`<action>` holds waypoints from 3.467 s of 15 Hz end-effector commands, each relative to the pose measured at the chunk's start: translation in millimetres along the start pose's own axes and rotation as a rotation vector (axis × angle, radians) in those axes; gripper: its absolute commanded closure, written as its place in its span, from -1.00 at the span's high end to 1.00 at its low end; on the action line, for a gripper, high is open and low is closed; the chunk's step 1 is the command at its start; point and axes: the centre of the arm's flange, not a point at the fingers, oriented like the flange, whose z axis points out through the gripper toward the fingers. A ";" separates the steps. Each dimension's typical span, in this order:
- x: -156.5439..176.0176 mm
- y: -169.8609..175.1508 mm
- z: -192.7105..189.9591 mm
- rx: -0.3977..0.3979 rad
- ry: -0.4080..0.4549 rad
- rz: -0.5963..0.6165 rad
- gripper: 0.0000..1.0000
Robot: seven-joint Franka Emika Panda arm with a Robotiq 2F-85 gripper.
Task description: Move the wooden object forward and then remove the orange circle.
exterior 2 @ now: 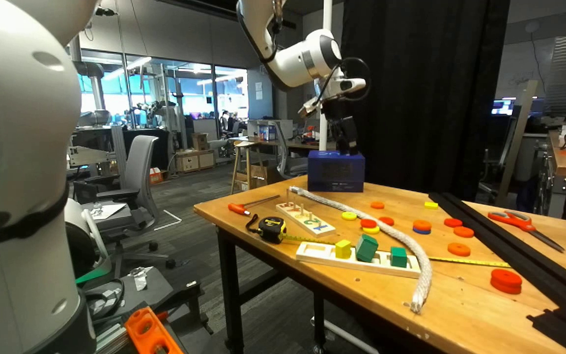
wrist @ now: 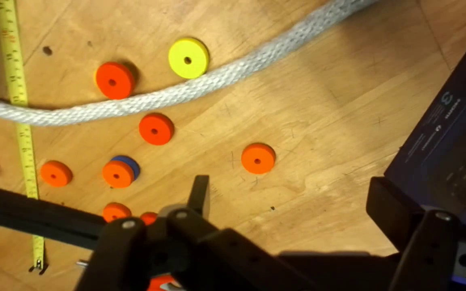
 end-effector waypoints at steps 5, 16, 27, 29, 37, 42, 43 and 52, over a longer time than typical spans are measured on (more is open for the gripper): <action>-48.2 119.7 -101.4 0.011 0.071 -0.269 1.00; -84.6 297.2 -121.0 0.072 0.063 -0.444 1.00; -130.4 324.2 -149.1 0.348 -0.120 -0.337 1.00; -139.1 329.8 -164.4 0.387 -0.127 -0.329 1.00; -174.5 359.1 -180.3 0.285 -0.192 -0.525 1.00; -176.9 372.6 -177.1 0.196 -0.112 -0.540 1.00; -171.4 361.2 -175.4 0.229 -0.175 -0.535 1.00; -174.4 366.3 -174.5 0.196 -0.154 -0.537 1.00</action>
